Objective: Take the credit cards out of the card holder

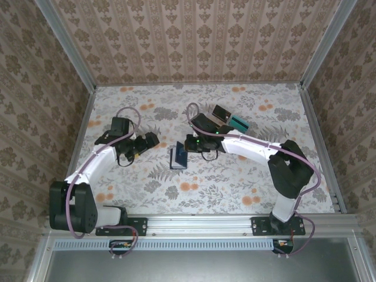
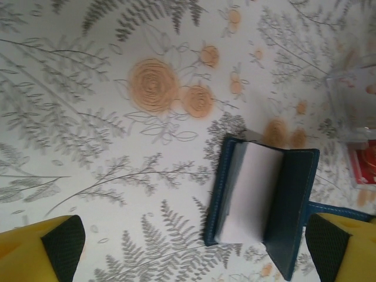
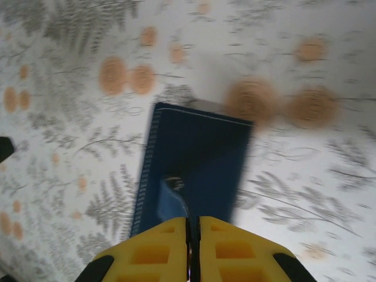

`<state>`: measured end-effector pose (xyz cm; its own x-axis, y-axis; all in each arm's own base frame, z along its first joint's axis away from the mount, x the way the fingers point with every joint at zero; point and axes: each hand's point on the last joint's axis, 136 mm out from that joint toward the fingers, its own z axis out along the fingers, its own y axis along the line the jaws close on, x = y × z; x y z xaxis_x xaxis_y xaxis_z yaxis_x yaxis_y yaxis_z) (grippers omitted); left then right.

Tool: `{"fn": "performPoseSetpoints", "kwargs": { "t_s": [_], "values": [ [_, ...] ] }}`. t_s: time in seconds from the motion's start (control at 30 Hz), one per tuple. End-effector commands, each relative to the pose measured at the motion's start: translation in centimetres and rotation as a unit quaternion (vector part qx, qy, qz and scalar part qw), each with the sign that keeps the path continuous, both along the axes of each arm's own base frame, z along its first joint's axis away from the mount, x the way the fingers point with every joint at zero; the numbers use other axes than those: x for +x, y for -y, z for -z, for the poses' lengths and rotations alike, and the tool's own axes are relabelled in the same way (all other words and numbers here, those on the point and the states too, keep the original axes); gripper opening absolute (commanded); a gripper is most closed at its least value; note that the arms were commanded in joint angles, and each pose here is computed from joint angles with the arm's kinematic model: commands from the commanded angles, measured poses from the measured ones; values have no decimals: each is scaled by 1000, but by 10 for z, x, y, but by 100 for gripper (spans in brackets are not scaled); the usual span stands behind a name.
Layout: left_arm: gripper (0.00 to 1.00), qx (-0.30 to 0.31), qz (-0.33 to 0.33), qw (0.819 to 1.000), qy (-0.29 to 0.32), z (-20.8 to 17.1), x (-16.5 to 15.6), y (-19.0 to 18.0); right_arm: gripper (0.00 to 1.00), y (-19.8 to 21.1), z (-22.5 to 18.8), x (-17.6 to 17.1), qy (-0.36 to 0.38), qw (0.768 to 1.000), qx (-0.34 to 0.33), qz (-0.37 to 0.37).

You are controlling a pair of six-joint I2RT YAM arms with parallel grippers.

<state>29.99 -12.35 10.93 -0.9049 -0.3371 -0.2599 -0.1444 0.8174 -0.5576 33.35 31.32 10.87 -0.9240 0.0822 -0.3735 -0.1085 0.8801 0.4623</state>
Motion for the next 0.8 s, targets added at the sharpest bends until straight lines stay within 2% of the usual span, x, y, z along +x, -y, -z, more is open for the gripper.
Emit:
{"fn": "performPoseSetpoints", "kwargs": {
  "t_s": [0.0,0.13,0.3,0.57,0.77],
  "values": [
    [100,-70,36,997,-3,-1,2,30,11,42,11,-4,-13,998,-48,47],
    [98,-136,99,986,-4,-9,0,75,10,56,28,-10,-31,995,-77,59],
    [90,-102,116,988,-32,8,2,95,10,70,45,-10,-44,989,-115,78],
    [72,-93,121,986,-70,29,3,112,10,76,59,-16,-57,987,-130,81],
    [71,-79,118,986,-88,38,1,114,10,76,67,-17,-64,986,-134,77]
  ]
}}
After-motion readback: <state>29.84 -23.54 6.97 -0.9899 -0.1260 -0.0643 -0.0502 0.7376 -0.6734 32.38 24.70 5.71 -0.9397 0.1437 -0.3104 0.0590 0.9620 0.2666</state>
